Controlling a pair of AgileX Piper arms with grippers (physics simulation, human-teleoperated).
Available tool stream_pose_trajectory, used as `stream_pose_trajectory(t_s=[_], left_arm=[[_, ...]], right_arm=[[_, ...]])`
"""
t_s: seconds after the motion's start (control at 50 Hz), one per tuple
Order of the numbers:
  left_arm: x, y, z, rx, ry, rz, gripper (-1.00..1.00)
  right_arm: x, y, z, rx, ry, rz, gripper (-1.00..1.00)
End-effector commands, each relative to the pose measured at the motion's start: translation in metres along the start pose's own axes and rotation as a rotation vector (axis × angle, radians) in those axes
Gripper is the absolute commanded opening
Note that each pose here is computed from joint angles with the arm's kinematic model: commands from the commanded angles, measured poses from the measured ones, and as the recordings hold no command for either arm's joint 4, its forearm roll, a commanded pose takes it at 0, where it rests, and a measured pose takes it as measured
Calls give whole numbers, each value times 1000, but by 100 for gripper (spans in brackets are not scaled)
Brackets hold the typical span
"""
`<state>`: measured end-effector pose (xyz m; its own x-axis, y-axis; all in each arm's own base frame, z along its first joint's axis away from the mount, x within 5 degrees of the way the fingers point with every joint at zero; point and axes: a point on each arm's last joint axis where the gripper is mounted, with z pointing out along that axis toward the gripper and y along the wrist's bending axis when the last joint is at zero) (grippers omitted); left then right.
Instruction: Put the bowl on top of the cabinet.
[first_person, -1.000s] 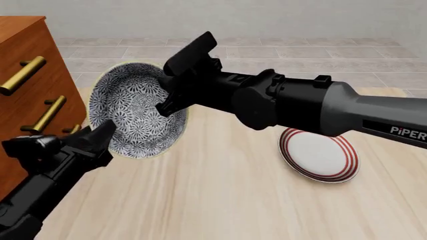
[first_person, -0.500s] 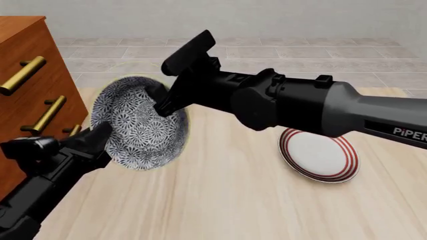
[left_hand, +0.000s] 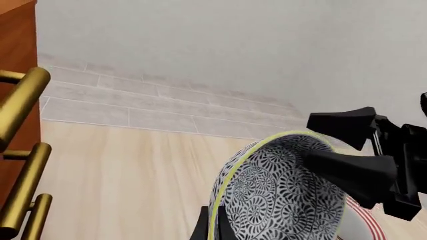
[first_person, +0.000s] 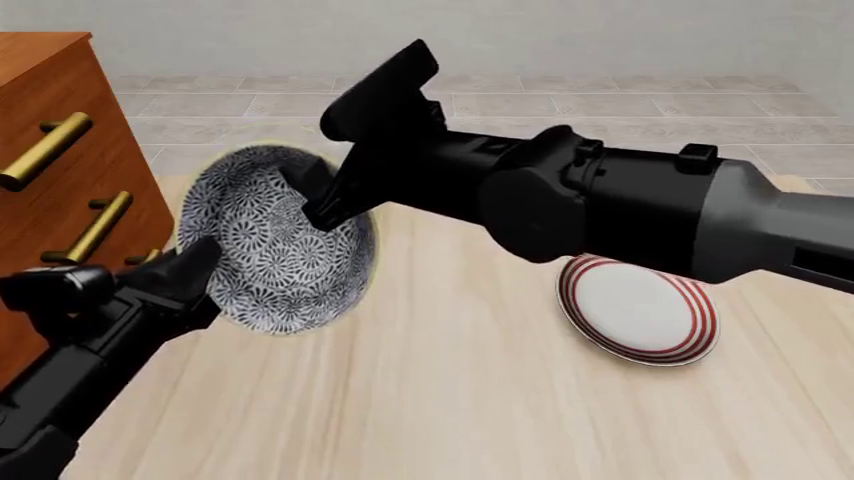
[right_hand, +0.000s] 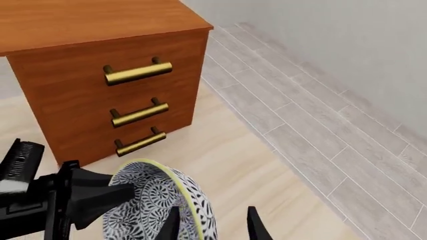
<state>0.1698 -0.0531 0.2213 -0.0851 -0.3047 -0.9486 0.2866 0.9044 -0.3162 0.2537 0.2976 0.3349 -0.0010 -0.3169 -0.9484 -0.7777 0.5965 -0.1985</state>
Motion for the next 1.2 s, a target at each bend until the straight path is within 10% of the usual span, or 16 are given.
stream_pose_trajectory(t_s=[0.02, 0.64, 1.2], left_arm=[[-6, -2, 1, 3, -14, 11, -100], [-22, -6, 6, -2, -12, 65, -100], [-47, -36, 24, 48, 215, 214, -100]], right_arm=[[-10, 3, -14, -8, -22, -10, 100], [-22, 24, -79, -43, -177, -103, 100], [-48, -25, -141, 124, -274, -79, 100]])
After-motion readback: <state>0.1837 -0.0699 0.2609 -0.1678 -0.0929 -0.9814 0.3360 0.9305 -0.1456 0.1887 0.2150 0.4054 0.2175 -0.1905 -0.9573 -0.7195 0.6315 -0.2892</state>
